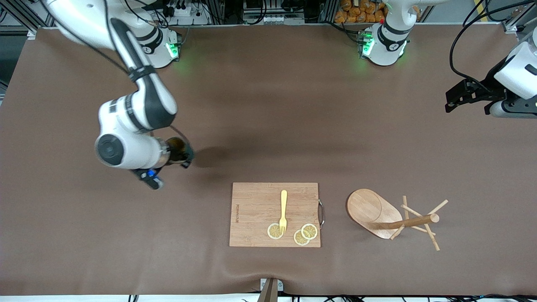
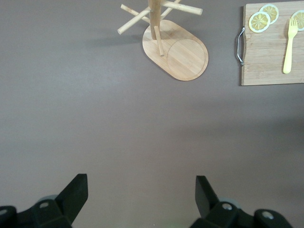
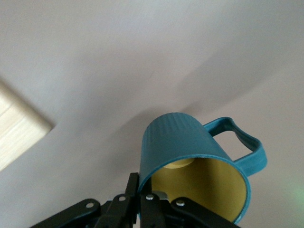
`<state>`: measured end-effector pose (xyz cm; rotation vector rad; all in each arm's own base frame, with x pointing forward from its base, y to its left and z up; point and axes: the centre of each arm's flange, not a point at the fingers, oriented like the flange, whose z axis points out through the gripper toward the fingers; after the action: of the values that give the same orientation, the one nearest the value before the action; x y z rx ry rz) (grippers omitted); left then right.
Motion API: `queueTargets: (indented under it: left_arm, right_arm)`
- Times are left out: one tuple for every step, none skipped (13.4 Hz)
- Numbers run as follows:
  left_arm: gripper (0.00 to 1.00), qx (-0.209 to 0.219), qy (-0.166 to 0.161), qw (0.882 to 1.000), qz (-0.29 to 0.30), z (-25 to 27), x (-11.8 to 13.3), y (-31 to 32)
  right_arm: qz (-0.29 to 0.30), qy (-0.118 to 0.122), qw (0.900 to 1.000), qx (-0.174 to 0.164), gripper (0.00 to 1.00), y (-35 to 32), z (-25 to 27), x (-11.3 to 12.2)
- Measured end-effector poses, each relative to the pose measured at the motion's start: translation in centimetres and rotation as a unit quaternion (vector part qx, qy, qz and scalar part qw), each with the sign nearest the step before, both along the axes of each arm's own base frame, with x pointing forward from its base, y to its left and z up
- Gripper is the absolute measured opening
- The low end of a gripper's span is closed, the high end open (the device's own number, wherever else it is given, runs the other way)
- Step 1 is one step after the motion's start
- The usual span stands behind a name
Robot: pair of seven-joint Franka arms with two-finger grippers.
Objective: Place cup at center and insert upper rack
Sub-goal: 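Lift the teal mug with the right gripper toward the table center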
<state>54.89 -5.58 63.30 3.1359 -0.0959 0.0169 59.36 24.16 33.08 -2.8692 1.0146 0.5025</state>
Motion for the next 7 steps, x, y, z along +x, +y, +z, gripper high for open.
queueTargets:
  left_arm:
    - [1.00, 0.000, 0.000, 1.000, 0.000, 0.0, 0.0, 0.0]
    - [1.00, 0.000, 0.000, 1.000, 0.000, 0.0, 0.0, 0.0]
    - [1.00, 0.000, 0.000, 1.000, 0.000, 0.0, 0.0, -0.1]
    - [1.00, 0.000, 0.000, 1.000, -0.001, 0.0, 0.0, -0.1]
    - [1.00, 0.000, 0.000, 1.000, -0.001, 0.0, 0.0, -0.1]
    - [1.00, 0.000, 0.000, 1.000, -0.001, 0.0, 0.0, -0.1]
    - [1.00, 0.000, 0.000, 1.000, -0.001, 0.0, 0.0, -0.1]
  right_arm:
    - [-0.014, 0.000, 1.000, -0.002, 0.04, 2.6, 0.5, -1.0]
    - [-0.030, -0.003, 1.000, -0.006, 0.04, 4.9, 0.9, -1.9]
    - [-0.049, -0.009, 0.999, -0.009, 0.04, 7.2, 1.3, -2.7]
    - [-0.070, -0.017, 0.997, -0.010, 0.04, 9.5, 1.5, -3.6]
    - [-0.091, -0.025, 0.995, -0.010, 0.04, 11.6, 1.7, -4.5]
    - [-0.111, -0.030, 0.993, -0.008, 0.04, 13.7, 1.9, -5.5]
    - [-0.127, -0.035, 0.991, -0.005, 0.04, 15.6, 2.0, -6.5]
